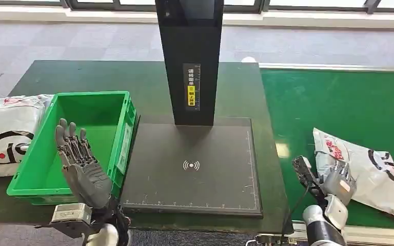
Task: Moved the parcel from conveyor to table for the left to box.
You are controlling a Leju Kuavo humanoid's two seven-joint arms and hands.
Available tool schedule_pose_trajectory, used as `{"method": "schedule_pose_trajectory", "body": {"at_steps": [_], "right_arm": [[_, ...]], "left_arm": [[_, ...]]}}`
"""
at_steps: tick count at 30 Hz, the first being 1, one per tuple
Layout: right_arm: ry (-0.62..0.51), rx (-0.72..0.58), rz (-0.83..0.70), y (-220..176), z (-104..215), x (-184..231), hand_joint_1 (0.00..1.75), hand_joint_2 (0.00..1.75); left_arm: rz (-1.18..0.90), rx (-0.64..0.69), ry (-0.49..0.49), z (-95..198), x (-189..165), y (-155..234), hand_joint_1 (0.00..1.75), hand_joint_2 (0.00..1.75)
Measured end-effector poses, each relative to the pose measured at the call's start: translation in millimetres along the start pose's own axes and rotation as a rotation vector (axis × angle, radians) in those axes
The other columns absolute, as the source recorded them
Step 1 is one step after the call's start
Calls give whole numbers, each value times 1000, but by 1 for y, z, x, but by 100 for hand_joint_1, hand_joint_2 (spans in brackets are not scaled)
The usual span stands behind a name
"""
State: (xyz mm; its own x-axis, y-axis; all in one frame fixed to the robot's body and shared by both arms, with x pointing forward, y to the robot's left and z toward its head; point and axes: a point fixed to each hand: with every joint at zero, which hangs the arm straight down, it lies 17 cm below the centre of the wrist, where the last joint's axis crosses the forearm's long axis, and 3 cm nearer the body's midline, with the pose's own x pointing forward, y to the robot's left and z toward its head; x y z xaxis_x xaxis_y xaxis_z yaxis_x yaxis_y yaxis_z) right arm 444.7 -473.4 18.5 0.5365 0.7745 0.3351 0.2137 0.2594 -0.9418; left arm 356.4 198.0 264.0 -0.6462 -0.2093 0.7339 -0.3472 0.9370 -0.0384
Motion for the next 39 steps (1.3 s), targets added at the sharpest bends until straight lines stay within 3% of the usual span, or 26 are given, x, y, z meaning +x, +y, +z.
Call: {"method": "schedule_pose_trajectory", "body": {"at_steps": [3,16,17,18,24,39], "right_arm": [[30,46,6,16,1,-12,0,175],[97,32,-9,10,-8,-30,0,175],[112,49,-2,14,-7,-35,148,175],[131,73,4,19,-5,-41,175,175],[160,226,39,49,5,-56,175,175],[106,225,30,43,-9,-20,175,175]], "left_arm": [[3,-2,0,0,0,-1,0,0],[-8,11,18,6,-4,5,0,0],[-8,10,18,7,-4,5,0,0],[-9,8,19,7,-5,5,0,0],[-5,-13,24,10,-7,-1,0,0],[-38,-21,7,9,1,0,0,0]]}}
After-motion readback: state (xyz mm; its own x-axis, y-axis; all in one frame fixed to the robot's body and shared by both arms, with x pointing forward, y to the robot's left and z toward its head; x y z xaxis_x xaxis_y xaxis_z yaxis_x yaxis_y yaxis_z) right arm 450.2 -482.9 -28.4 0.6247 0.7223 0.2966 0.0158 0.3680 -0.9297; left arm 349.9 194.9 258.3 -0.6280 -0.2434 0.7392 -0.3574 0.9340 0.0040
